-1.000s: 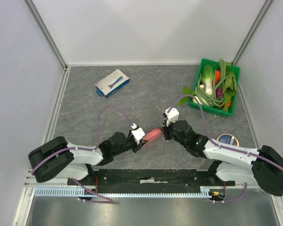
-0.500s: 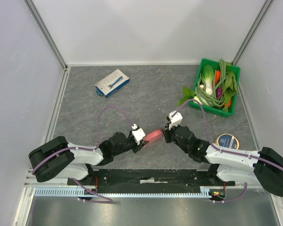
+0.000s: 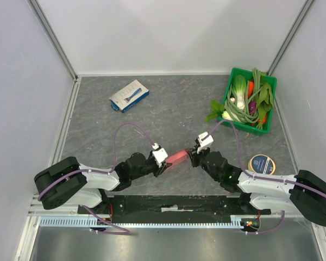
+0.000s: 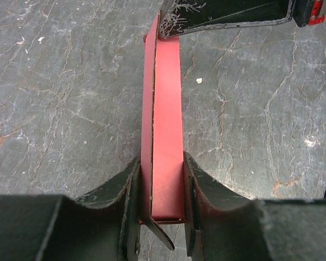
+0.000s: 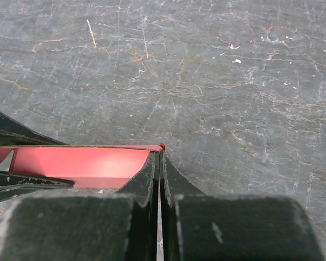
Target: Fold the paper box
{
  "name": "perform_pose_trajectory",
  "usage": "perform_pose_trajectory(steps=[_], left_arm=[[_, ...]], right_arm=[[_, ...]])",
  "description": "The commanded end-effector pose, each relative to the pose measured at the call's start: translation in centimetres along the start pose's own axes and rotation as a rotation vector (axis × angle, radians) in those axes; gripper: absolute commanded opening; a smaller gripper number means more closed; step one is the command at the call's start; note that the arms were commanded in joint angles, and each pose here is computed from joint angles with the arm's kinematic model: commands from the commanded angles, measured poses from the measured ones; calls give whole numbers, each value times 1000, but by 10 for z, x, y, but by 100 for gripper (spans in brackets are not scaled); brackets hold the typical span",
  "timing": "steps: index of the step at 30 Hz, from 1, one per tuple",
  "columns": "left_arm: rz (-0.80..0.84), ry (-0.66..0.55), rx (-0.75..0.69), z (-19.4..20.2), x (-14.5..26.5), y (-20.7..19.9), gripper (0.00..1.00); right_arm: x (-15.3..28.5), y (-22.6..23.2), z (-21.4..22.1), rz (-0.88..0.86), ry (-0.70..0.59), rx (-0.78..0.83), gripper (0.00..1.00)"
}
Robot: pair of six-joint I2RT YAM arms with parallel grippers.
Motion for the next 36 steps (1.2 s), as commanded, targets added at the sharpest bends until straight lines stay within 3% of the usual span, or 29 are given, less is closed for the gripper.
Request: perform_pose_trajectory(steps=[1,3,8,13,18,19,20,25,30,32,36], left_arm=[[-90,-22,72,-12,-3,13,35],[-63,-40,131,-21,-3,9,48],[-80,-58,251,-38,9,10,68],[-119,-92,325,-64,31,18,72],[-220,-88,435,-76,58,28,72],[-252,-23,459,-66,65,28,72],[-273,-59,522,-81,73,32,72],[-297,124,658,-88,89,30,57],[-233,373,612,-77,74,22,50],[-203,422,574,-79,71,22,43],[-185,499,535,-75,65,21,44]], right_arm=[[1,-10,15,108,5,16,0],[1,-8,16,126,7,22,0],[5,-12,16,169,5,17,0],[5,-10,17,177,10,18,0],[5,-5,14,195,14,18,0],[4,-5,13,202,13,13,0],[5,-4,14,206,21,13,0],[3,1,9,240,18,5,0],[1,4,10,242,35,18,0],[1,5,11,237,37,19,0],[1,5,11,235,40,14,0]])
Point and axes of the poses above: each gripper's point midway between its finger pads, its own x axis back along the fingers, its own y axis along the line the jaws close on, z = x × y, the point moved 6 cm from there along x, back along the fingers, and after that the axes turned 12 degrees about -x, right-handed, at the moved point
